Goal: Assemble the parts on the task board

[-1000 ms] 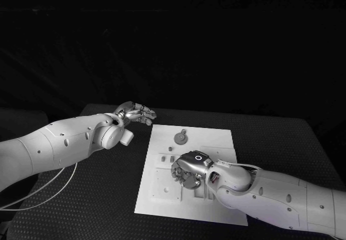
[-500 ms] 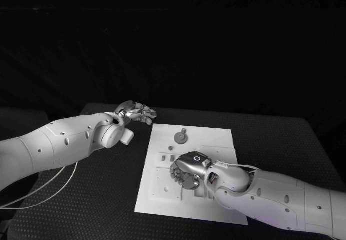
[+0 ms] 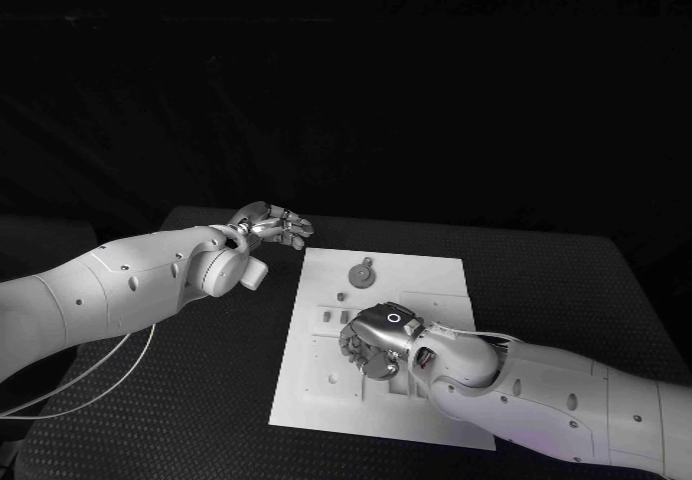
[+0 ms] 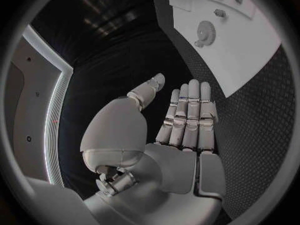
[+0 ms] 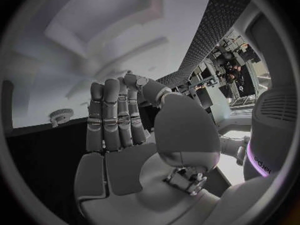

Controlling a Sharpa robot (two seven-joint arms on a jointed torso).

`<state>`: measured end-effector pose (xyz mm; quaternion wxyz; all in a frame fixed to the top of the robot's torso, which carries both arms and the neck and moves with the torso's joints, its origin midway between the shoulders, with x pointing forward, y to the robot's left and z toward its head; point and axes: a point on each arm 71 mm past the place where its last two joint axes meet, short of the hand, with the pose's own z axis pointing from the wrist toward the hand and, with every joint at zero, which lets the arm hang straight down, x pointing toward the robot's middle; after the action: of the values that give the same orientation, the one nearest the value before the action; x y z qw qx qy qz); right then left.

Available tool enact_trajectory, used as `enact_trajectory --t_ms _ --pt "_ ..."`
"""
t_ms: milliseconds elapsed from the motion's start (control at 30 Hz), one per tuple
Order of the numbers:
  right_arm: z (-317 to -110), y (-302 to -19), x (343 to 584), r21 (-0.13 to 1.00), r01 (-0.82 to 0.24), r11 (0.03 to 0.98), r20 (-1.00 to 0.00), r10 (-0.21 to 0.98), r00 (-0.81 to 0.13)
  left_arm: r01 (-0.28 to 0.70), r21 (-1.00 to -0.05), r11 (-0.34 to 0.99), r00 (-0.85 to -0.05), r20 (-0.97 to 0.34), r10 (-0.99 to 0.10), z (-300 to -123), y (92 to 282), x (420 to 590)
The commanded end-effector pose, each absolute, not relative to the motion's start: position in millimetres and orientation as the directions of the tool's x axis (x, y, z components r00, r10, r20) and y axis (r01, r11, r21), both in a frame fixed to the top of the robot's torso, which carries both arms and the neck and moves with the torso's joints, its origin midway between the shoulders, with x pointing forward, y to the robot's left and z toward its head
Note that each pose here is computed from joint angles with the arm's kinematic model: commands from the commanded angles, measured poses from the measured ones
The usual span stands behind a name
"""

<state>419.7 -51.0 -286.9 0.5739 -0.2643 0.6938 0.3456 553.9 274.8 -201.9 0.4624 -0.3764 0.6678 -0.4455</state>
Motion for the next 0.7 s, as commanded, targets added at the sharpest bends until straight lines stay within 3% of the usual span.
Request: enact_trajectory --t_ms 33,700 --pt "-285.8 -50.6 419.8 0.147 -0.767 0.624 -0.986 0.031 -0.164 -0.078 -0.947 0.312 -0.297 -0.277 -0.914 -199.6 272.2 554.3" --pt "-288.5 -49.1 421.1 0.132 -0.77 0.624 -0.986 0.005 -0.165 -0.079 -0.947 0.312 -0.301 -0.276 -0.913 -199.8 271.6 554.2"
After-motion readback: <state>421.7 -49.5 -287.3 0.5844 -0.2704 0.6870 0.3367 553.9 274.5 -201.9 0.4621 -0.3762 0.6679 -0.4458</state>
